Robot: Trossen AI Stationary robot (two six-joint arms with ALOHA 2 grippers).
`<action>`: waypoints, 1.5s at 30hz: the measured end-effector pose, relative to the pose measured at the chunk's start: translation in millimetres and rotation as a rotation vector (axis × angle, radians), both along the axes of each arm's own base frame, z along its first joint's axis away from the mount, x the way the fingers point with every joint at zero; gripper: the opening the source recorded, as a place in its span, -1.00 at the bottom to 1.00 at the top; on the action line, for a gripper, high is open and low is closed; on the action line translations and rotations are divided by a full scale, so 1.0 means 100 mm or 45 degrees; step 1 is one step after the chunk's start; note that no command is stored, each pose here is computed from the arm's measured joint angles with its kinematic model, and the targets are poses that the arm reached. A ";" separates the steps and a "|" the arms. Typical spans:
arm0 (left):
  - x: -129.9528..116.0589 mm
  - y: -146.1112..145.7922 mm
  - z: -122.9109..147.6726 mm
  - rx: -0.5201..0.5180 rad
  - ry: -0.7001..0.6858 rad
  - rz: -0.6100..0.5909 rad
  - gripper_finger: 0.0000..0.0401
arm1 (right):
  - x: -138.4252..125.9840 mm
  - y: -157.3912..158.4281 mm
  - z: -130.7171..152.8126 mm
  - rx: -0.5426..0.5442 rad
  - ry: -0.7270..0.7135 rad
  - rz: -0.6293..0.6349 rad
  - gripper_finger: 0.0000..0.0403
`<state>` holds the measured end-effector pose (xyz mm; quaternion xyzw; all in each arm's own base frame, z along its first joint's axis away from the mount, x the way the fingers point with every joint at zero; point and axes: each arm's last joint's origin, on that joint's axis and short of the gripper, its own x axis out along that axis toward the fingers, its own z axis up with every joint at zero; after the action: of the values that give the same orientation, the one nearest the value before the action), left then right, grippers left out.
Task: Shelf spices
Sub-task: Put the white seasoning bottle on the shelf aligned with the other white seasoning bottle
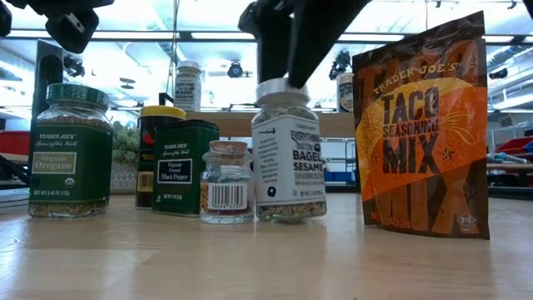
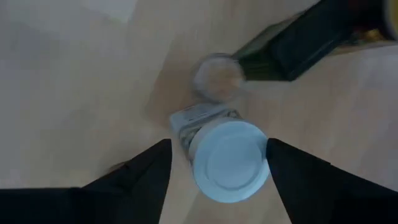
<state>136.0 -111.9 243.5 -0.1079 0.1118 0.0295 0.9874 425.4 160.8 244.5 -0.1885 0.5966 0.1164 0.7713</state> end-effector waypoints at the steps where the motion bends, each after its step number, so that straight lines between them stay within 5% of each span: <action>1: 0.00 0.00 0.00 -0.001 -0.001 0.000 -1.00 | 0.01 -0.02 -0.01 -0.022 -0.006 -0.004 0.26; 14: 0.01 -0.01 -0.01 0.012 0.009 -0.003 -1.00 | 0.02 -0.07 -0.04 0.049 0.045 -0.090 -0.05; 18: 0.01 -0.01 -0.01 0.019 0.010 -0.004 -1.00 | 0.03 -0.09 0.04 0.120 0.020 -0.334 -0.04; 28: 0.01 -0.01 -0.02 0.019 0.010 -0.003 -1.00 | 0.16 -0.44 0.16 0.459 0.016 -1.308 -0.05; 45: 0.01 -0.01 -0.02 0.018 0.010 -0.001 -1.00 | 0.16 -0.54 -0.34 0.534 0.168 -1.607 -0.06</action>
<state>137.1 -112.9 241.8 -0.1009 0.1153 0.0303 0.9877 441.3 107.2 210.4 0.3583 0.6032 -0.2324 0.6736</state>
